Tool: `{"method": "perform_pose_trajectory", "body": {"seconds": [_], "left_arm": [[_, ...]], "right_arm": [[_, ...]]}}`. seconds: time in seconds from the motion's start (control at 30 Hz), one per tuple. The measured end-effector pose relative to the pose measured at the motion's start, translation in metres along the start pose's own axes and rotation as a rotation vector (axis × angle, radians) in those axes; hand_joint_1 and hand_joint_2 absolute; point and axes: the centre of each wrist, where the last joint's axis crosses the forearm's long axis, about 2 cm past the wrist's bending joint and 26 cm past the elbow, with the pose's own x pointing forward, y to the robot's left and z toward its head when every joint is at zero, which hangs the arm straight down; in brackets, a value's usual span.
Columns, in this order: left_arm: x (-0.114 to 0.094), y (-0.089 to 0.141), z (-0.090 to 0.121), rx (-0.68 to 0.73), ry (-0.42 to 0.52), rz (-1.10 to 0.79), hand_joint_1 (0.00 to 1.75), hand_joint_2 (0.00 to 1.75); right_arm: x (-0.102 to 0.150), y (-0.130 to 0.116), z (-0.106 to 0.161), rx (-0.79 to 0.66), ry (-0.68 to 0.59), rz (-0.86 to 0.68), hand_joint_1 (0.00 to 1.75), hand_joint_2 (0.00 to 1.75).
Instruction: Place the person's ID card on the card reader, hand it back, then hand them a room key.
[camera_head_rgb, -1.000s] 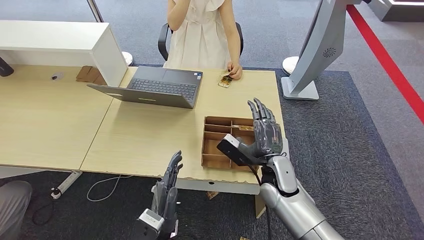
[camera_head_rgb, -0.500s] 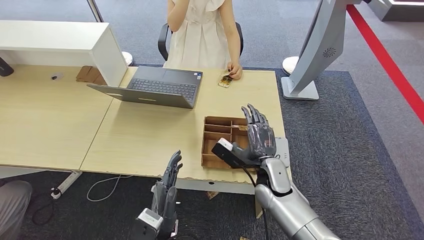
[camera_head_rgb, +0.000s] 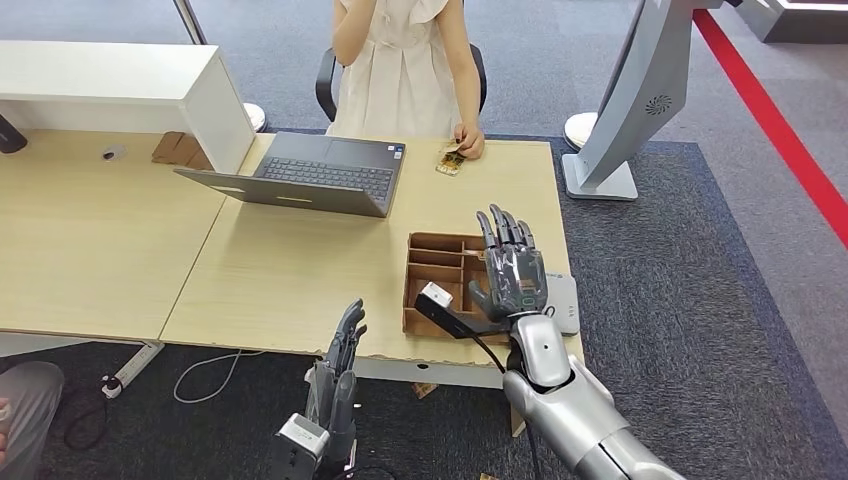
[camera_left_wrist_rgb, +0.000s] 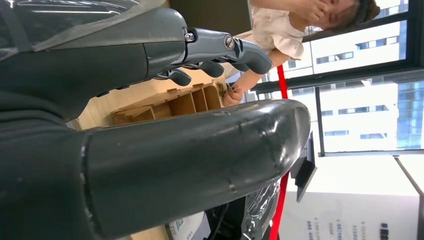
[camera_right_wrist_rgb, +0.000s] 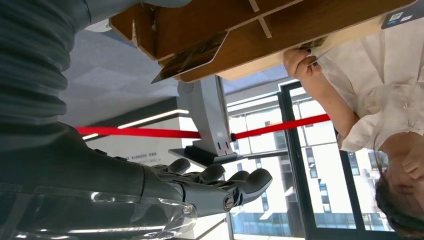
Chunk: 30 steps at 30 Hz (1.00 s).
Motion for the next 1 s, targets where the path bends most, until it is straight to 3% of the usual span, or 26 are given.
{"method": "perform_pose_trajectory", "body": {"seconds": [0.7,1.0], "left_arm": [[-0.001,0.0,-0.001,0.016,-0.004,-0.013,0.0,0.0],[-0.001,0.001,-0.001,0.017,0.011,-0.015,0.0,0.0]], "right_arm": [[-0.006,0.007,-0.005,0.05,0.028,-0.023,0.0,1.75],[-0.015,0.007,-0.013,0.044,0.057,0.053,0.0,1.75]]}}
